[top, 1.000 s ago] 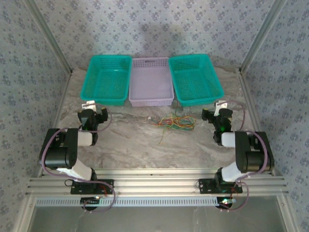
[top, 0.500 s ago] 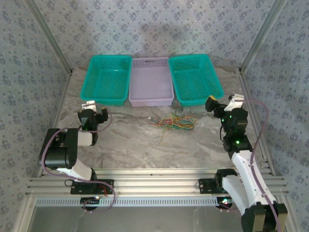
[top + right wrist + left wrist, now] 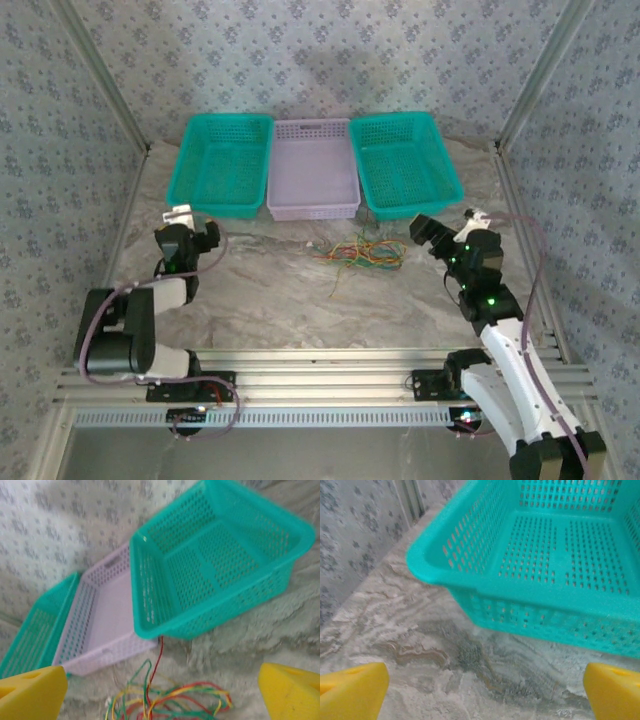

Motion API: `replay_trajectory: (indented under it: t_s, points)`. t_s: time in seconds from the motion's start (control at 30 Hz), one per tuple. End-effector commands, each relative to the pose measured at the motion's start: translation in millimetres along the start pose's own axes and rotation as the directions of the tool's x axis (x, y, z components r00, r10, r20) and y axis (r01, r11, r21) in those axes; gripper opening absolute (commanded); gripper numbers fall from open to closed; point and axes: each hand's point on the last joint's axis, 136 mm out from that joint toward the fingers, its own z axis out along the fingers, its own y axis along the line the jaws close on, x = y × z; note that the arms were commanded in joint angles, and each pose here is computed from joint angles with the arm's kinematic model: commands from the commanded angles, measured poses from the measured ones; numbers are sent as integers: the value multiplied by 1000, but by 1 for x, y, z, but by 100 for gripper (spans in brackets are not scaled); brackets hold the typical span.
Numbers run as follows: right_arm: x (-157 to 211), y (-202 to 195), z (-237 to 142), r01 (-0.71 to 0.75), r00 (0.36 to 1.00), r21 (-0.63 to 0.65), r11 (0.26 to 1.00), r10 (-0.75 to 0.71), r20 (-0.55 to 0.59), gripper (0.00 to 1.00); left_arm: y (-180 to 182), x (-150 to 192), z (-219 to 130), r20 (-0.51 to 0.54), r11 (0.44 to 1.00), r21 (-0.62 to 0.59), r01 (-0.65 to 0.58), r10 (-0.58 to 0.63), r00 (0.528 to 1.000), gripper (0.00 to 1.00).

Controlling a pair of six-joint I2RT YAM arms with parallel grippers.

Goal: Untangle the cables

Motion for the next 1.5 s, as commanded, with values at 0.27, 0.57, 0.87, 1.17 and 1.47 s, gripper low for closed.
replay_trajectory:
  t_s: [0.27, 0.57, 0.87, 1.17, 1.47]
  points:
    - [77, -2, 13, 229, 935, 110, 967, -188, -300, 100, 25, -37, -77, -69, 951, -136, 277, -288, 955, 100]
    - [110, -6, 23, 232, 893, 92, 968, -175, -415, 100, -20, -55, -127, -81, 743, 229, 629, -630, 773, 100]
    - [133, 6, 43, 198, 848, -2, 980, -172, -502, 99, -56, -41, -125, -370, 734, 222, 641, -545, 752, 100]
    - [128, 12, 65, 170, 855, -11, 985, -153, -496, 96, -99, -4, -134, -468, 847, 230, 480, -337, 817, 100]
    - [119, -11, 75, 218, 883, 121, 968, -143, -447, 87, -156, 24, -152, -496, 908, 300, 291, -112, 861, 99]
